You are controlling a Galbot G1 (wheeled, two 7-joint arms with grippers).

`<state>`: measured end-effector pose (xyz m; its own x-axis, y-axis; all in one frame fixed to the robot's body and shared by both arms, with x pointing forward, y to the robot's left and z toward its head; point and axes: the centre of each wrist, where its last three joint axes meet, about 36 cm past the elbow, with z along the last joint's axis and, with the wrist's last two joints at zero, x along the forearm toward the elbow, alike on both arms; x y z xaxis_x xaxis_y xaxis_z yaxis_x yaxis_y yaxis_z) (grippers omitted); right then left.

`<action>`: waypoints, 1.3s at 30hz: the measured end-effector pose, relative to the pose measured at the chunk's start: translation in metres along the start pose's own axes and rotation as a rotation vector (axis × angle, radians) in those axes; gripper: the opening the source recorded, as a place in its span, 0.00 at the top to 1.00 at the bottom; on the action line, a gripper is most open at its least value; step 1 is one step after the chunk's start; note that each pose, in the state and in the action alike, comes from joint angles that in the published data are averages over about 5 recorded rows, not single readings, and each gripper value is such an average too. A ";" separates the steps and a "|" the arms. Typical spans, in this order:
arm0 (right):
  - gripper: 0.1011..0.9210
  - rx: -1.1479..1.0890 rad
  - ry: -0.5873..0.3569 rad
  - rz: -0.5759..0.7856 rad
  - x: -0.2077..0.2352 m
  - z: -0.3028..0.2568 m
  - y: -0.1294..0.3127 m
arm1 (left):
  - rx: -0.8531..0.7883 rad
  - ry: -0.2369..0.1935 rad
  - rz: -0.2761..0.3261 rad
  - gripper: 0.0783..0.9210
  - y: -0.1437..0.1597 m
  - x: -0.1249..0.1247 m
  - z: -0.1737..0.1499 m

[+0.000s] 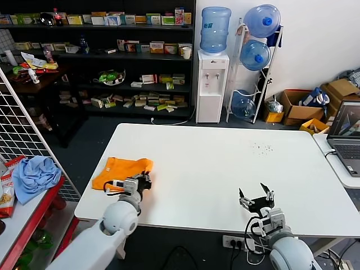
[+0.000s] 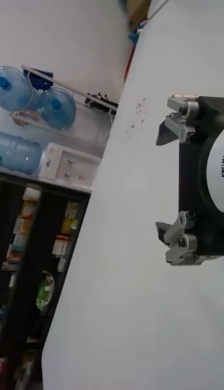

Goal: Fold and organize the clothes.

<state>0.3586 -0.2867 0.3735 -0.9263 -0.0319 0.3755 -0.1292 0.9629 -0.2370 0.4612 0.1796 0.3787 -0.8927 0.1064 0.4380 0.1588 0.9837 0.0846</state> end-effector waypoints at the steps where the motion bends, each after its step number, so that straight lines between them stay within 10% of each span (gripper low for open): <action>1: 0.12 0.001 0.002 0.002 0.000 0.001 -0.001 | 0.012 -0.002 0.010 0.94 -0.010 -0.002 0.000; 14: 0.12 0.001 0.015 0.030 0.000 0.008 -0.018 | 0.205 -0.039 0.142 0.93 -0.136 -0.025 -0.014; 23: 0.12 -0.005 0.018 0.041 -0.005 0.007 -0.026 | 0.365 -0.110 0.243 0.66 -0.188 -0.028 -0.018; 39: 0.12 -0.054 -0.003 0.026 -0.011 0.008 -0.043 | 0.334 -0.374 0.248 0.14 -0.131 -0.011 0.022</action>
<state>0.3713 -0.3298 0.3722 -0.9301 -0.0076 0.3672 -0.0862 0.9764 -0.1980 0.4407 0.0531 0.3430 -0.9441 0.3249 0.0565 0.2950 0.9086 -0.2957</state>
